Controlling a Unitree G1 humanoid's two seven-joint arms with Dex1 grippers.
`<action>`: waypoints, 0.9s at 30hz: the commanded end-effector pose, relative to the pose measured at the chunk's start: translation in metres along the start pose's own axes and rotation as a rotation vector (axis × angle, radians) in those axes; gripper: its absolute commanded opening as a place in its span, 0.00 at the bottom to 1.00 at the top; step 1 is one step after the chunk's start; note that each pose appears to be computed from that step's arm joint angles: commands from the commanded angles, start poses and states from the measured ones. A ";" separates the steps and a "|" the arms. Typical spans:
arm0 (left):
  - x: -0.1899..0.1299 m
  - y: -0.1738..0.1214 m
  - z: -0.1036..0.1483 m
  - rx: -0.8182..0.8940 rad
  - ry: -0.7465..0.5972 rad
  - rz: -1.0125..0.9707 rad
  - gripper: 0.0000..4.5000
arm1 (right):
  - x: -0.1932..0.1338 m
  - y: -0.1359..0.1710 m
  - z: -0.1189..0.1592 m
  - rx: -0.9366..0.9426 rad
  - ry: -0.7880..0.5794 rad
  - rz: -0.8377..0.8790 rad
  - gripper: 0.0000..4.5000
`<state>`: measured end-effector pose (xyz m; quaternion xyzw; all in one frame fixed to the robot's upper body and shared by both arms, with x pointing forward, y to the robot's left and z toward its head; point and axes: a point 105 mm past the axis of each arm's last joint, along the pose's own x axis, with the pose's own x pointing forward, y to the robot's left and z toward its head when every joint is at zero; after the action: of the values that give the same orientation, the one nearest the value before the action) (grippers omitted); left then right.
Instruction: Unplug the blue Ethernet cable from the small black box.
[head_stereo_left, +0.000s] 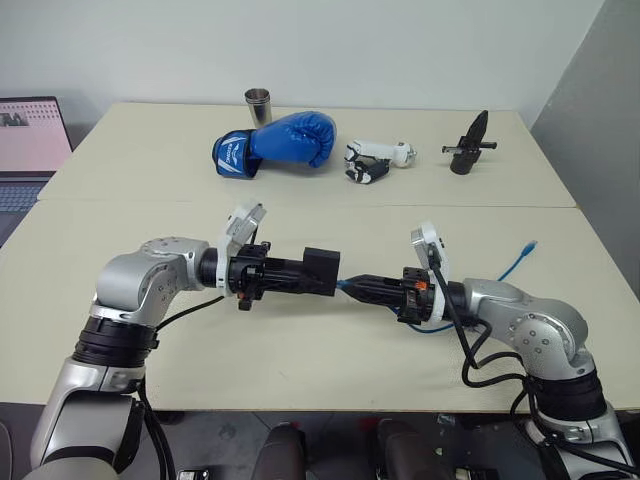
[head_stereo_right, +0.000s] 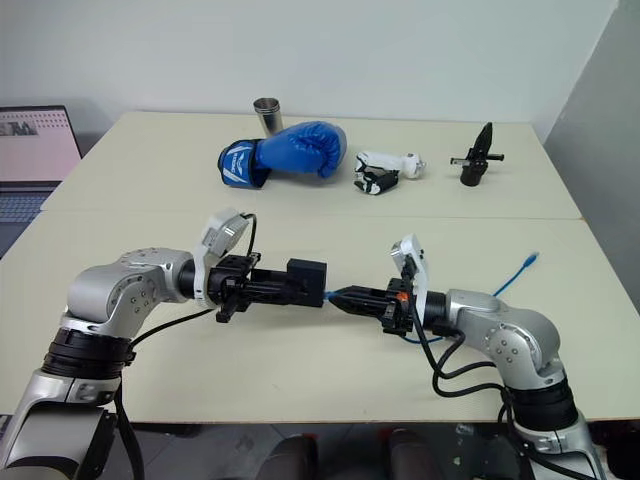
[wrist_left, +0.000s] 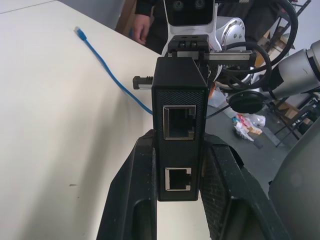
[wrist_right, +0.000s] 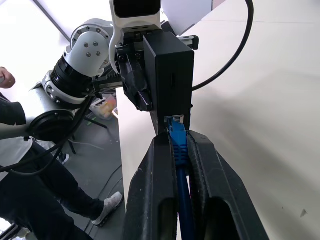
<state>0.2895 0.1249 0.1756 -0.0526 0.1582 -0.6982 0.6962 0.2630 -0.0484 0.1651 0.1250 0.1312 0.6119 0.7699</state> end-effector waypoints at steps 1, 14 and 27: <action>-0.020 0.008 0.003 0.016 0.007 0.104 0.18 | -0.016 0.002 0.012 -0.043 -0.032 -0.024 0.01; -0.007 0.006 0.000 0.014 -0.010 0.060 0.18 | -0.008 0.017 0.012 -0.093 -0.004 0.018 0.28; -0.004 -0.001 0.006 -0.031 -0.063 -0.032 0.18 | -0.008 0.002 0.015 -0.133 -0.044 -0.084 0.60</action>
<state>0.2929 0.1300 0.1665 -0.0802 0.1651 -0.6894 0.7007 0.2574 -0.0586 0.1758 0.0805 0.1018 0.5969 0.7917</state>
